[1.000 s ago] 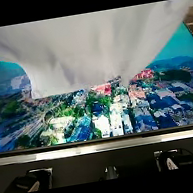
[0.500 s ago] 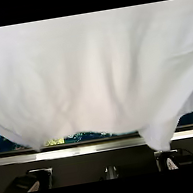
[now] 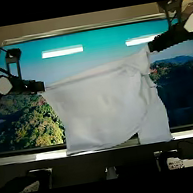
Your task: Fold the shirts.
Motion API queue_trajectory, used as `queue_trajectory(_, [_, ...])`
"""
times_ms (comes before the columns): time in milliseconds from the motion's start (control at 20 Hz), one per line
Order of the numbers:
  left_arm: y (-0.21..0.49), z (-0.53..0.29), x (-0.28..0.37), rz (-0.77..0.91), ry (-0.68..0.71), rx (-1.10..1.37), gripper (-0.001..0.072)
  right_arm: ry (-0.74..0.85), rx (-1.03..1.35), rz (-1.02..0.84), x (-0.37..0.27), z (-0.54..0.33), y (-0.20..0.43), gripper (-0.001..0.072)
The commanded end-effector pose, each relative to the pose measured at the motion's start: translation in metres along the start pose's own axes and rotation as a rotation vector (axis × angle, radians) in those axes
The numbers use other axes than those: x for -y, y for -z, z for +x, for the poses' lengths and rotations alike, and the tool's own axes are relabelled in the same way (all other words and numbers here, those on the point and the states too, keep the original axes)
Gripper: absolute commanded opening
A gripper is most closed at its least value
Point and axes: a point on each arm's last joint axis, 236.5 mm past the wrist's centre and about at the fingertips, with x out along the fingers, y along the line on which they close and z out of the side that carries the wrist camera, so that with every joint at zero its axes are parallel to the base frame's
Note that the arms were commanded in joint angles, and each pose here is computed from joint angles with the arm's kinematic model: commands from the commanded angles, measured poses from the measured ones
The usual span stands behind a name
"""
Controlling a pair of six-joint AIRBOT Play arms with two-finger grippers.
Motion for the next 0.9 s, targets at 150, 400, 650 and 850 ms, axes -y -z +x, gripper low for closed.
queue_trajectory(150, [0.047,0.091,-0.026,-0.092,-0.05,-0.215,0.0023,-0.32,-0.137,0.267,-0.058,0.129,0.038,0.0025])
queue_trajectory(400, [0.019,0.079,-0.038,-0.222,0.018,-0.16,0.0547,-0.24,0.014,0.113,-0.016,0.096,0.01,0.0509])
queue_trajectory(650, [0.127,0.052,-0.036,-0.073,0.054,-0.546,0.0685,-0.24,-0.382,0.141,0.061,0.032,0.138,0.0486])
queue_trajectory(850, [0.239,0.026,0.04,-0.151,0.362,-0.717,0.0521,-0.31,-0.596,0.237,0.077,0.001,0.216,0.0486])
